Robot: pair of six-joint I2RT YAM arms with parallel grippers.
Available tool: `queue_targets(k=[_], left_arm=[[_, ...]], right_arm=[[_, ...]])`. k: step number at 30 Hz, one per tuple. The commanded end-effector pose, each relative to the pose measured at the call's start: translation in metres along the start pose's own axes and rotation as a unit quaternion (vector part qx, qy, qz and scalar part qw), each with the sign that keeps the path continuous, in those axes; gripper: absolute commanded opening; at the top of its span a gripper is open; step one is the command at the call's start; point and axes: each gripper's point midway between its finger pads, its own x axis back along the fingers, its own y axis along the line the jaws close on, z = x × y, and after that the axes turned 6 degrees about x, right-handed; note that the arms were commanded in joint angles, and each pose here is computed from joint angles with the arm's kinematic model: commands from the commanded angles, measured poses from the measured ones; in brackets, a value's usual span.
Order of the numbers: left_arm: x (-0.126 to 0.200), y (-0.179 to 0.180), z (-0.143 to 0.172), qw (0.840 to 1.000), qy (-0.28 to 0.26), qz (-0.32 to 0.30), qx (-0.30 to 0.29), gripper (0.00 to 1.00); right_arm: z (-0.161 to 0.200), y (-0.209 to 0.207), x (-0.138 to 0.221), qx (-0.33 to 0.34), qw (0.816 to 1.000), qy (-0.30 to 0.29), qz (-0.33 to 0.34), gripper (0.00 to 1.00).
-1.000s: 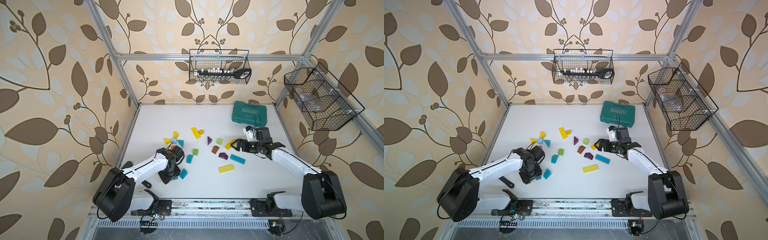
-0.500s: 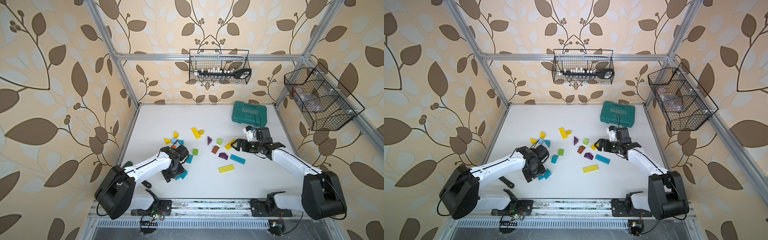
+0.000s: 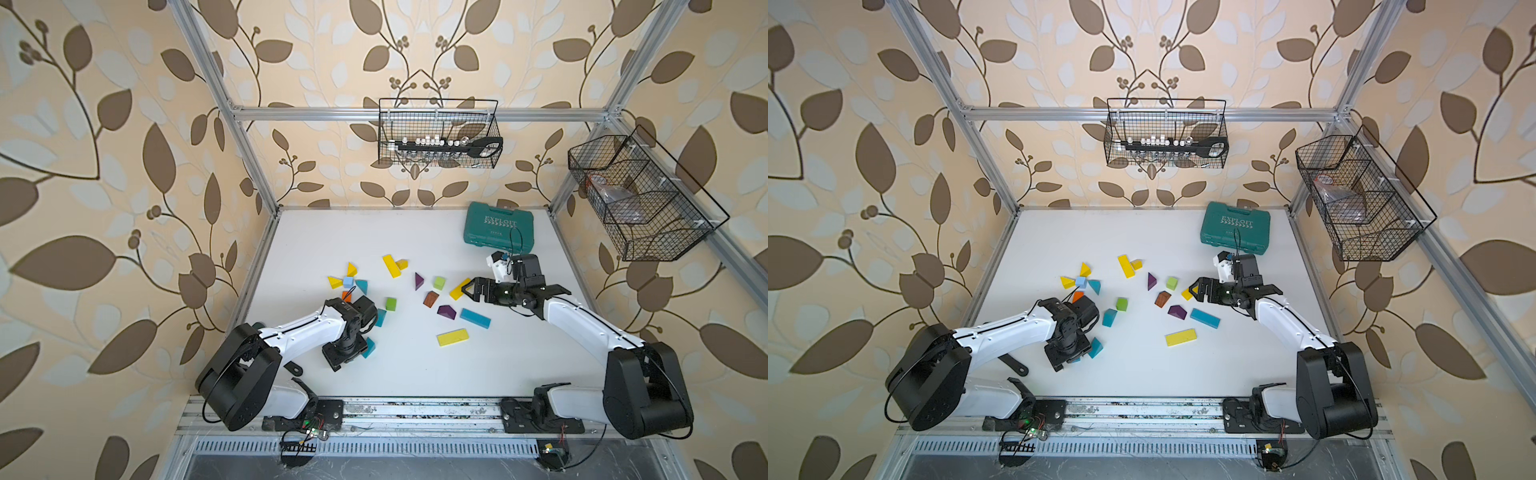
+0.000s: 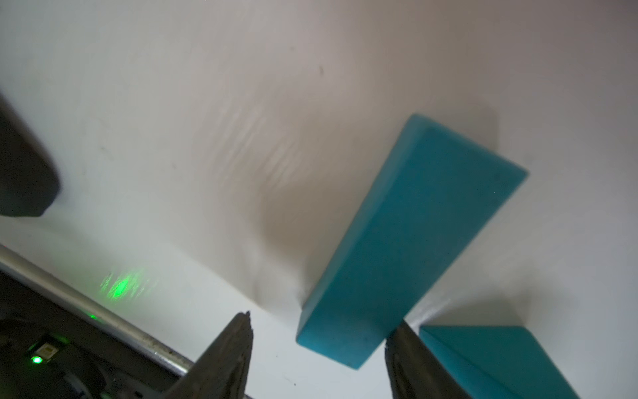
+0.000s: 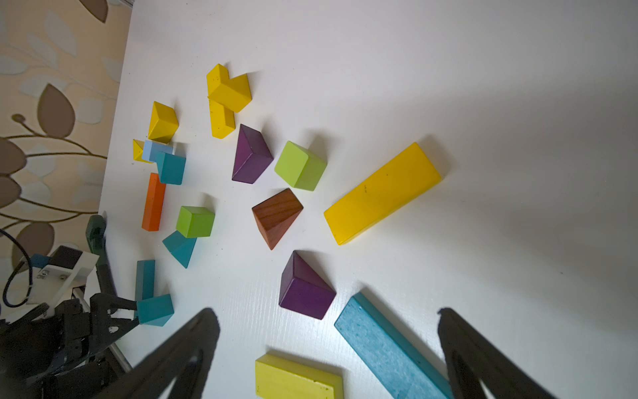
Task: Assemble a small pinwheel with building blocks
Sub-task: Assemble the building block at the center of the board.
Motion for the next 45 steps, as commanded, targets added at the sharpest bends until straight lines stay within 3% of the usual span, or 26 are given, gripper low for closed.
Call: queue_targets(k=[1,7,14,45], left_arm=[[0.002,0.017,0.004,1.0,0.004,-0.011,0.006,0.61],[0.003,0.023,0.0,1.0,-0.006,-0.008,0.0,0.65],[0.002,0.02,-0.009,0.999,0.0,-0.041,-0.024,0.59],[-0.007,0.002,-0.034,1.0,0.011,-0.008,-0.008,0.49]], right_arm=[[0.005,-0.001,-0.003,-0.006,1.0,0.006,-0.006,1.0],[0.005,0.0,-0.002,-0.006,1.0,0.005,-0.007,1.0],[0.005,-0.001,-0.002,-0.006,1.0,0.004,-0.004,1.0],[0.007,-0.004,-0.004,-0.009,1.0,0.01,0.001,1.0]])
